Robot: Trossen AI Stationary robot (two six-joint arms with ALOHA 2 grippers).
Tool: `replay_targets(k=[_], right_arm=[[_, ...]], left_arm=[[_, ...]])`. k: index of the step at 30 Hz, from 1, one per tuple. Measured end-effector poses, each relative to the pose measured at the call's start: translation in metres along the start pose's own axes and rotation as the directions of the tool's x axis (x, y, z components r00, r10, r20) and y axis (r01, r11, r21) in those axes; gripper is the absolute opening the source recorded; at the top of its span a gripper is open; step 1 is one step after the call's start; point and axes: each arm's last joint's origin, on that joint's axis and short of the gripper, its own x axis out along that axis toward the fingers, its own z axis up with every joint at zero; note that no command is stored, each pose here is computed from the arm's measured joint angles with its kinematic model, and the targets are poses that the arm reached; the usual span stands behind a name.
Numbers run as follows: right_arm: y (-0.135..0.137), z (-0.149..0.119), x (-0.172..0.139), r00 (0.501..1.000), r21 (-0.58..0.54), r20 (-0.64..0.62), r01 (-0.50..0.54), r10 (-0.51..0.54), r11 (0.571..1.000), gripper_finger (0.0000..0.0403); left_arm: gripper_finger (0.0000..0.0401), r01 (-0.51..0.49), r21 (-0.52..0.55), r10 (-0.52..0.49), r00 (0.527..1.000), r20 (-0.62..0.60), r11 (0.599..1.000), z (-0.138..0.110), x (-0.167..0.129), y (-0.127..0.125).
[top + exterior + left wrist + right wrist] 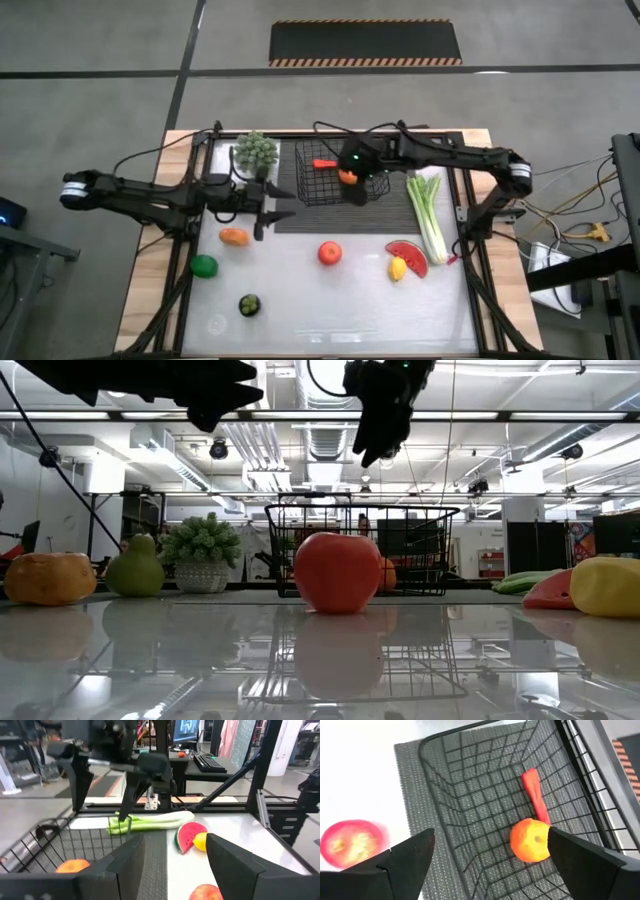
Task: Build produce basket
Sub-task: Put the yellow mango into the black wire basket
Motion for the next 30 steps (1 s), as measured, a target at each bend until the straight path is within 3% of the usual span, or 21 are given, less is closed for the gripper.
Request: replay_targets(k=[5,9,16,21,25,30], right_arm=[[0.013,-0.015,-0.007,0.992,-0.056,0.124,-0.019,0.026,0.998,0.0368],[0.026,-0.027,-0.014,0.958,-0.136,0.274,-0.051,0.087,0.989,0.0368],[0.053,-0.067,-0.012,0.818,-0.405,0.469,-0.138,0.335,0.904,0.0368],[0.067,-0.092,-0.015,0.735,-0.478,0.543,-0.127,0.407,0.869,0.0368],[0.071,-0.106,-0.02,0.705,-0.497,0.559,-0.136,0.436,0.857,0.0368],[0.07,-0.112,-0.019,0.708,-0.482,0.553,-0.157,0.439,0.862,0.0368]], left_arm=[[0.0193,0.012,-0.041,-0.013,1.0,-0.026,0.999,-0.005,0.005,-0.003],[0.0193,0.014,-0.05,-0.017,0.998,-0.055,0.999,-0.01,0.009,-0.004],[0.0193,0.019,-0.195,-0.051,0.985,-0.163,0.981,-0.024,0.013,-0.013],[0.0193,-0.014,-0.337,-0.089,0.954,-0.287,0.941,-0.026,0.008,-0.021],[0.0193,-0.117,-0.423,-0.088,0.895,-0.436,0.898,-0.027,0.0,-0.022],[0.0193,-0.326,-0.44,-0.076,0.726,-0.684,0.837,-0.037,-0.014,-0.023]])
